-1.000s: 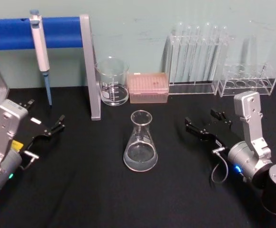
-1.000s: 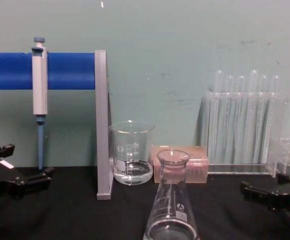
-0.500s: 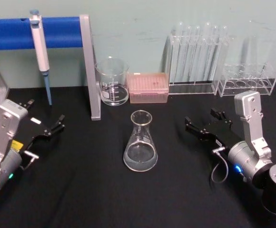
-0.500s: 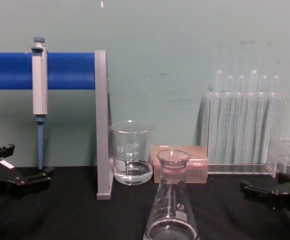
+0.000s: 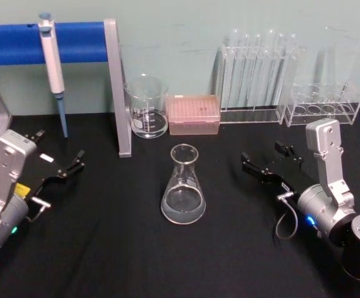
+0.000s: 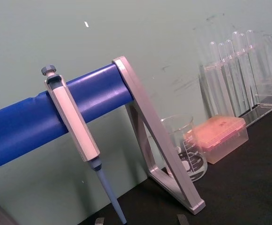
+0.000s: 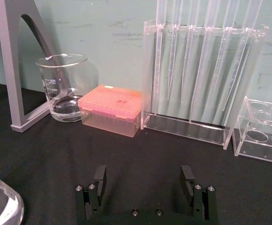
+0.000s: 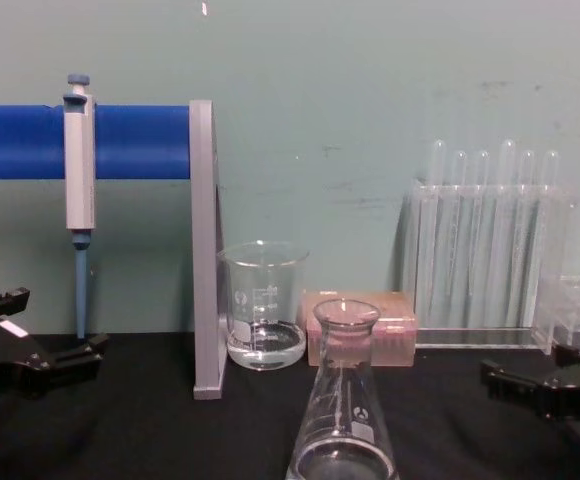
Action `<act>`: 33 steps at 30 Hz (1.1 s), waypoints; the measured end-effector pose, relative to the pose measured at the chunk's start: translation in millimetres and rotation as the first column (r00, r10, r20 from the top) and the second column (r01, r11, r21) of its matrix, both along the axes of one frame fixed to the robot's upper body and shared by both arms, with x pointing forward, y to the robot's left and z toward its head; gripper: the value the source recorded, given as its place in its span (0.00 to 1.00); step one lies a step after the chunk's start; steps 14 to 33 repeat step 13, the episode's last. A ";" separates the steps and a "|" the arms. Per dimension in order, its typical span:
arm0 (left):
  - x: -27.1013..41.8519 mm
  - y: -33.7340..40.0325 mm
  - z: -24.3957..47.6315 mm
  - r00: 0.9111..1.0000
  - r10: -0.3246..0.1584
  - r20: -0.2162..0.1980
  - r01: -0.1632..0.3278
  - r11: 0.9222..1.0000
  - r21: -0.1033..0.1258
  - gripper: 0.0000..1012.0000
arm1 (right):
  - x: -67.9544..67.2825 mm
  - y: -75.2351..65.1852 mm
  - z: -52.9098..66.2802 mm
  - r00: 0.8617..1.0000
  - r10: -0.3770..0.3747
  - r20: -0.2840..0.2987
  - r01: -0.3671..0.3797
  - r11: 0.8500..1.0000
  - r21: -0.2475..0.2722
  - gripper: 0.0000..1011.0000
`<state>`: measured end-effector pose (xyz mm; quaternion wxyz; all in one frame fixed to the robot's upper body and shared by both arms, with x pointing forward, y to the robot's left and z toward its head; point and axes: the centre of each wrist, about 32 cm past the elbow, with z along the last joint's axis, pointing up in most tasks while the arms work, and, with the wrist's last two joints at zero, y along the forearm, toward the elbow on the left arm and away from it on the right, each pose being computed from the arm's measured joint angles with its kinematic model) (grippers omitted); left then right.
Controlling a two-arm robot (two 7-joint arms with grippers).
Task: Grasp the erlenmeyer flask with one hand, shake it three times, then place it back.
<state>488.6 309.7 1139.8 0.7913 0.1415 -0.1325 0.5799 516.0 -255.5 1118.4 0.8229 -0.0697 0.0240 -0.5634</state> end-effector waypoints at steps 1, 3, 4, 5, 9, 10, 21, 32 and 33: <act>0.0 0.0 0.0 1.000 0.000 0.000 0.000 1.000 0.000 0.99 | 0.0 0.0 0.0 1.000 0.000 0.000 0.000 1.000 0.000 0.99; 0.0 0.0 0.0 1.000 0.000 0.000 0.000 1.000 0.000 0.99 | 0.0 0.0 0.0 1.000 0.000 0.000 0.000 1.000 0.000 0.99; 0.0 0.0 0.0 1.000 0.000 0.000 0.000 1.000 0.000 0.99 | 0.0 0.0 0.0 1.000 0.000 0.000 0.000 1.000 0.000 0.99; 0.0 0.0 0.0 1.000 0.000 0.000 0.000 1.000 0.000 0.99 | 0.0 0.0 0.0 1.000 0.000 0.000 0.000 1.000 0.000 0.99; 0.0 0.0 0.0 1.000 0.000 0.000 0.000 1.000 0.000 0.99 | 0.0 0.0 0.0 1.000 0.000 0.000 0.000 1.000 0.000 0.99; 0.0 0.0 0.0 1.000 0.000 0.000 0.000 1.000 0.000 0.99 | 0.0 0.0 0.0 1.000 0.000 0.000 0.000 1.000 0.000 0.99; 0.0 0.0 0.0 1.000 0.000 0.000 0.000 1.000 0.000 0.99 | 0.0 0.0 0.0 1.000 0.000 0.000 0.000 1.000 0.000 0.99; 0.0 0.0 0.0 1.000 0.000 0.000 0.000 1.000 0.000 0.99 | 0.0 0.0 0.0 1.000 0.000 0.000 0.000 1.000 0.000 0.99; 0.0 0.0 0.0 1.000 0.000 0.000 0.000 1.000 0.000 0.99 | 0.0 0.0 0.0 1.000 0.000 0.000 0.000 1.000 0.000 0.99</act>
